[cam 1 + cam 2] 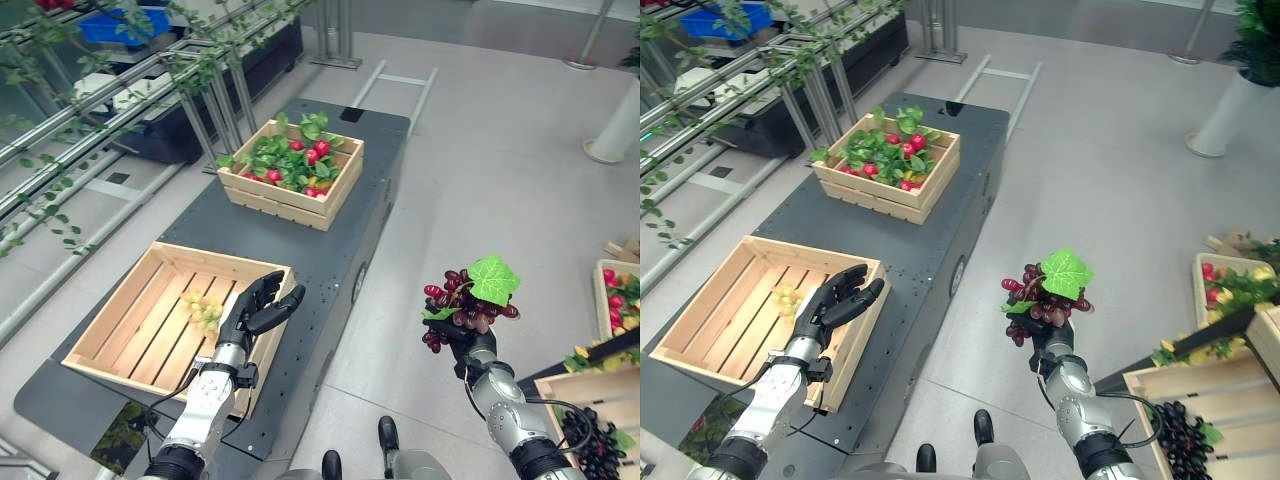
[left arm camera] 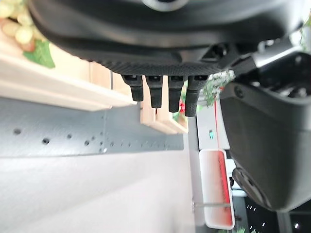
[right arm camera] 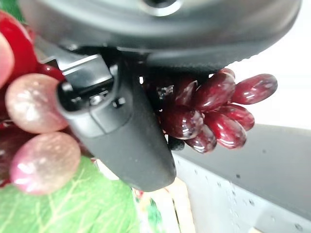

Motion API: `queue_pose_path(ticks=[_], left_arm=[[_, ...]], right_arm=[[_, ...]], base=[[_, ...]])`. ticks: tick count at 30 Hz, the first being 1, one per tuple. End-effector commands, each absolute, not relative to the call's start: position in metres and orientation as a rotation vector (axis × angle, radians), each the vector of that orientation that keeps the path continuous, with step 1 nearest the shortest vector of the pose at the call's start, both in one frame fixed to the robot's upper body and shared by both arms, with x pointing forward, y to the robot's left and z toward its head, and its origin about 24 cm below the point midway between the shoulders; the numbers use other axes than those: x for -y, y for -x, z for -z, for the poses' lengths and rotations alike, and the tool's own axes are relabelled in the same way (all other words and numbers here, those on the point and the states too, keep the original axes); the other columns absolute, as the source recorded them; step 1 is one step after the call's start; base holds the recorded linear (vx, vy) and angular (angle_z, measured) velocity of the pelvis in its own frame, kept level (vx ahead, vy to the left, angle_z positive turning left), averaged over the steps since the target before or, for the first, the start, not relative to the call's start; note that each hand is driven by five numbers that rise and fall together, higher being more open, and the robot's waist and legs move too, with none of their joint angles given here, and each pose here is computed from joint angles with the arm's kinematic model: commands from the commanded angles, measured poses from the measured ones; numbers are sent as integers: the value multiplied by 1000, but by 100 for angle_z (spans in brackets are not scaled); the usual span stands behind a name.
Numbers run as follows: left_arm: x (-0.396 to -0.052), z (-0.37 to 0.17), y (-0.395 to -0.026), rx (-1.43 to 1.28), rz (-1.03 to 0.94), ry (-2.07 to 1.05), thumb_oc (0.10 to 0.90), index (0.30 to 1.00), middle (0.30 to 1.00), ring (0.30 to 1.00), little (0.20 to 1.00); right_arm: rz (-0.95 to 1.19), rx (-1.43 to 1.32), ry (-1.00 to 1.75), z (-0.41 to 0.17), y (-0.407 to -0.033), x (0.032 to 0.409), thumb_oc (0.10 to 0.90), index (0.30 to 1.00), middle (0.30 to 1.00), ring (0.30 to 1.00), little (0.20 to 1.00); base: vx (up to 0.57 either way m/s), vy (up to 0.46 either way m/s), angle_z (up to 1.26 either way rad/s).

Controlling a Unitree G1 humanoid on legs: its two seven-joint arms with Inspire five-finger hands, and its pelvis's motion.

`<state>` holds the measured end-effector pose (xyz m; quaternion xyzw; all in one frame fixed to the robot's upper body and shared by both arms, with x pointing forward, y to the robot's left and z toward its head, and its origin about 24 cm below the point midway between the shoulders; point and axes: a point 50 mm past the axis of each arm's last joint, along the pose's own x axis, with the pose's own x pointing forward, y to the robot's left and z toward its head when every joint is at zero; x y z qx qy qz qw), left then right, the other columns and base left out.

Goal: Pick up the fruits from the basket on one side to the basket on the other side

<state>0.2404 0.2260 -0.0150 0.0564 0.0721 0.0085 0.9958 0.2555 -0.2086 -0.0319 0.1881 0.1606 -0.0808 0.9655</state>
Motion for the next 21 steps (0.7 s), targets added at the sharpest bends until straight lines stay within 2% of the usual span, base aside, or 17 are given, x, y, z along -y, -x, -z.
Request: queue_pose_path(ticks=[1, 8, 9, 13, 21], left_arm=[[-227, -29, -267, 76, -34, -71, 800, 900, 900, 900, 900], [-225, -14, -259, 18, -94, 10, 800, 900, 900, 900, 900], [-219, -12, -261, 8, -155, 46, 800, 900, 900, 900, 900], [-205, -14, -273, 30, -149, 89, 800, 900, 900, 900, 900], [-205, 3, -249, -22, -116, 82, 800, 900, 900, 900, 900]], right_arm=[[72, 14, -368, -28, -290, 201, 400, 300, 300, 300, 300], [36, -28, -350, -12, -282, 184, 400, 300, 300, 300, 300], [7, -36, -350, -16, -287, 175, 400, 300, 300, 300, 300], [10, -32, -337, -21, -299, 170, 400, 300, 300, 300, 300], [69, -120, -383, 12, -258, 175, 400, 300, 300, 300, 300]], base=[[-141, 20, -118], [-54, -175, -41], [-208, -178, -43], [-76, -137, -52], [72, -105, -3]])
